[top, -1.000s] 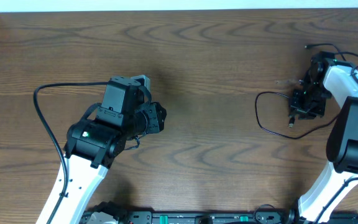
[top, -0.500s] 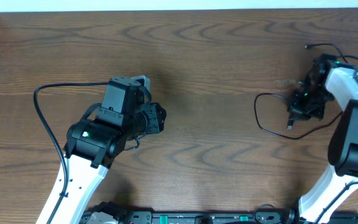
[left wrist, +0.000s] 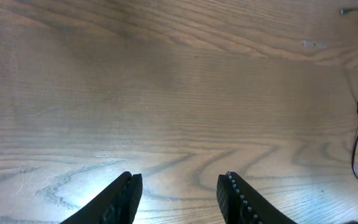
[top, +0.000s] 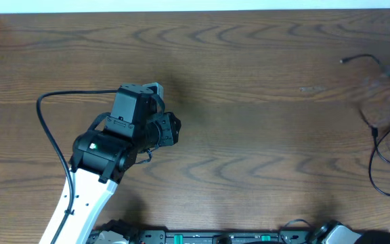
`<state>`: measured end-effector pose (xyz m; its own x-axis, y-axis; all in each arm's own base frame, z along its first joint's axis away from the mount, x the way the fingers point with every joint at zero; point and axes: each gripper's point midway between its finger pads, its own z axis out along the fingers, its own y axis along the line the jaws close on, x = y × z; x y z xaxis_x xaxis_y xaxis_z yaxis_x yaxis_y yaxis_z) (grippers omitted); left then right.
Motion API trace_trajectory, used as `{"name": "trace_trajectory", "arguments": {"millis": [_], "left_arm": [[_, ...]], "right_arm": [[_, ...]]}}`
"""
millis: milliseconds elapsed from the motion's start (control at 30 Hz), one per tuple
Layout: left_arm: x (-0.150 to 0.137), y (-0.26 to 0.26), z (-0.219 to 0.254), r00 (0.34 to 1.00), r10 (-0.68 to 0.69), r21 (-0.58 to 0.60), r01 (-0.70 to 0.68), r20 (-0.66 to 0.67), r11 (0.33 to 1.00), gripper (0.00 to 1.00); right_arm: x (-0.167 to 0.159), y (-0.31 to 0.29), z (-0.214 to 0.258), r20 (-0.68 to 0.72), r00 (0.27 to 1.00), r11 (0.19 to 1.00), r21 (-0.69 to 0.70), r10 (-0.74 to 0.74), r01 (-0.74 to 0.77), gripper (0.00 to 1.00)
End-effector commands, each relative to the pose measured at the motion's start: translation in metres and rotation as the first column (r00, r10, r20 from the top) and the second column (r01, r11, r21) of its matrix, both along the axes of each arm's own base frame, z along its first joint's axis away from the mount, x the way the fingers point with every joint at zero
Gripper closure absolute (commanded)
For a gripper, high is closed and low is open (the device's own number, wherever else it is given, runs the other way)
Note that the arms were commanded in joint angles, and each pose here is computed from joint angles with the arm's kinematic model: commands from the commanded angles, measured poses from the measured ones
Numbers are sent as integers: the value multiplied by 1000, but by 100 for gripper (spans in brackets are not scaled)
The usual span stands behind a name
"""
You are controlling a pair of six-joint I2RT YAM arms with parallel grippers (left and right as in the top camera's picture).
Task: Untangle cables
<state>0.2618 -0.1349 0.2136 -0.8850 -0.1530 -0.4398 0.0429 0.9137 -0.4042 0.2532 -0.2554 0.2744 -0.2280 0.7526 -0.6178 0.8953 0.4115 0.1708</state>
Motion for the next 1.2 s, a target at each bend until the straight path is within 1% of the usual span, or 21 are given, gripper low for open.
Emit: {"name": "trace_trajectory", "arguments": {"millis": [0, 67, 333, 367, 400, 433, 467, 600, 667, 700, 767, 833, 867, 1000, 1100, 1133, 1167], "left_arm": [[0, 1, 4, 1000, -6, -3, 6, 10, 1000, 55], [0, 1, 4, 1000, -6, -3, 6, 10, 1000, 56], [0, 1, 4, 1000, -6, -3, 6, 10, 1000, 55], [0, 1, 4, 1000, -6, -3, 6, 10, 1000, 55], [0, 1, 4, 1000, -6, -3, 6, 10, 1000, 56], [0, 1, 4, 1000, -6, -3, 6, 10, 1000, 55], [0, 1, 4, 1000, -6, -3, 6, 10, 1000, 55], [0, 1, 4, 1000, -6, -3, 6, 10, 1000, 55], [0, 2, 3, 1000, -2, 3, 2, 13, 1000, 55], [2, 6, 3, 1000, 13, 23, -13, 20, 1000, 54], [5, 11, 2, 999, 34, 49, -35, 32, 998, 53], [9, 15, 3, 997, 52, 70, -55, 49, 996, 51], [10, 16, 3, 997, 56, 74, -60, 55, 995, 51], [26, 9, 6, 994, 54, 57, -59, 94, 997, 51], [39, 4, -5, 995, 18, 85, -26, 96, 996, 50], [42, 3, -10, 996, 2, 100, -11, 88, 995, 44], [44, 3, -17, 997, -9, 115, 1, 72, 993, 36]], "right_arm": [[-23, -18, -5, 12, 987, 987, 29, -160, 159, 99], [-22, -18, -11, 7, 988, 987, 50, -154, 153, 99], [-13, -26, -24, -4, 988, 987, 60, -152, 152, 99], [-10, -27, -27, -4, 989, 987, 69, -146, 146, 86], [-5, -25, -32, -1, 991, 987, 94, -130, 130, 69], [-1, -23, -36, 6, 993, 987, 118, -114, 112, 58], [8, -17, -46, 14, 997, 982, 173, -81, 77, 55], [26, -1, -58, 42, 998, 966, 255, 41, -50, 56], [37, 11, -60, 59, 990, 951, 278, 126, -137, 58], [44, 21, -60, 71, 980, 938, 283, 188, -200, 59], [51, 31, -59, 85, 966, 923, 286, 244, -258, 59], [63, 50, -58, 110, 939, 890, 300, 326, -344, 59], [65, 55, -58, 114, 933, 882, 304, 341, -360, 59], [88, 101, -57, 135, 867, 809, 316, 479, -496, 59], [102, 138, -57, 120, 783, 733, 289, 610, -616, 57], [107, 153, -58, 109, 735, 691, 273, 669, -669, 55], [109, 165, -58, 98, 693, 653, 261, 715, -711, 52]]}}
